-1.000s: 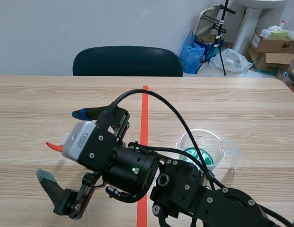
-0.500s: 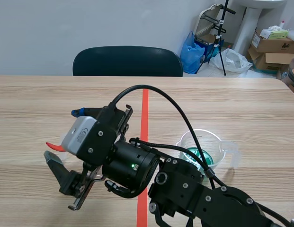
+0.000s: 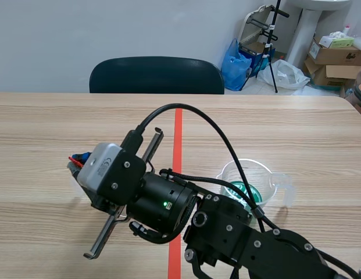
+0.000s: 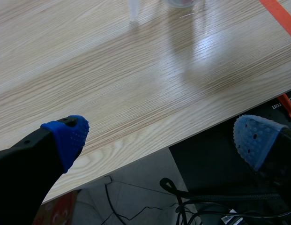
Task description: Do the redox reaction experiment
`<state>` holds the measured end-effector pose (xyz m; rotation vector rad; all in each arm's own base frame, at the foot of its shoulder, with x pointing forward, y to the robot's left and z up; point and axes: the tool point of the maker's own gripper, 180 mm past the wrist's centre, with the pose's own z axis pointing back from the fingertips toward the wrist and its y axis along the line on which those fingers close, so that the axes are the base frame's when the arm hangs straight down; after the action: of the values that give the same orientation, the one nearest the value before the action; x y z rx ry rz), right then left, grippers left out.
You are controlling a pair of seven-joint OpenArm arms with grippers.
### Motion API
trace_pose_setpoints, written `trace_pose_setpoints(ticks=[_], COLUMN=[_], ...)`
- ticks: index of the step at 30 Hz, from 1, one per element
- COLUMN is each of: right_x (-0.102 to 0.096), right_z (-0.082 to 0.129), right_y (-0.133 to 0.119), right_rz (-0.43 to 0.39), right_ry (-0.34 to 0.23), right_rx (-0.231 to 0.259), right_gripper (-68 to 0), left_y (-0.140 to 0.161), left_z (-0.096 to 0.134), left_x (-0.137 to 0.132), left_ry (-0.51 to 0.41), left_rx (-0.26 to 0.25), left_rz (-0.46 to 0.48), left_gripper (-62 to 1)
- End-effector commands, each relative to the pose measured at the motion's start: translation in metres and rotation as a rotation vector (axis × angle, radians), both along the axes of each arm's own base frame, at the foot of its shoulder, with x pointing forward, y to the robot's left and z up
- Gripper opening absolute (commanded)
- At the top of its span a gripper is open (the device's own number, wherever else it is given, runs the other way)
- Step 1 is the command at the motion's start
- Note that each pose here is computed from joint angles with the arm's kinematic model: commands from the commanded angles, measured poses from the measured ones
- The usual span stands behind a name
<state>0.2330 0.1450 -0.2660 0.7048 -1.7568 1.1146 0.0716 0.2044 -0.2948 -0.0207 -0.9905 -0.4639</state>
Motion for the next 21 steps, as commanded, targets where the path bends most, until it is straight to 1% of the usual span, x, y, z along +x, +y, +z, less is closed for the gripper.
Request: trace_pose_setpoints(ticks=[1, 6, 13, 17, 21], right_x=[0.006, 0.009, 0.013, 0.021, 0.025], right_z=[0.014, 0.008, 0.005, 0.01, 0.02], right_y=[-0.001, -0.001, -0.002, -0.003, -0.002], right_rz=[-0.008, -0.023, -0.042, -0.076, -0.096], right_ry=[-0.028, -0.01, 0.005, 0.057, 0.068], right_rx=[0.033, 0.0, -0.019, -0.001, -0.012], right_gripper=[-66.0, -66.0, -66.0, -66.0, -66.0], left_y=[-0.002, -0.003, -0.003, -0.003, -0.003], left_z=[0.004, 0.004, 0.004, 0.004, 0.004], left_x=[0.002, 0.002, 0.002, 0.002, 0.002], left_ry=[-0.019, -0.019, -0.019, -0.019, -0.019], left_rx=[-0.014, -0.015, -0.015, -0.015, -0.015], left_rz=[-0.005, -0.006, -0.006, -0.006, -0.006], left_gripper=[1.4, 1.4, 1.4, 1.4, 1.4])
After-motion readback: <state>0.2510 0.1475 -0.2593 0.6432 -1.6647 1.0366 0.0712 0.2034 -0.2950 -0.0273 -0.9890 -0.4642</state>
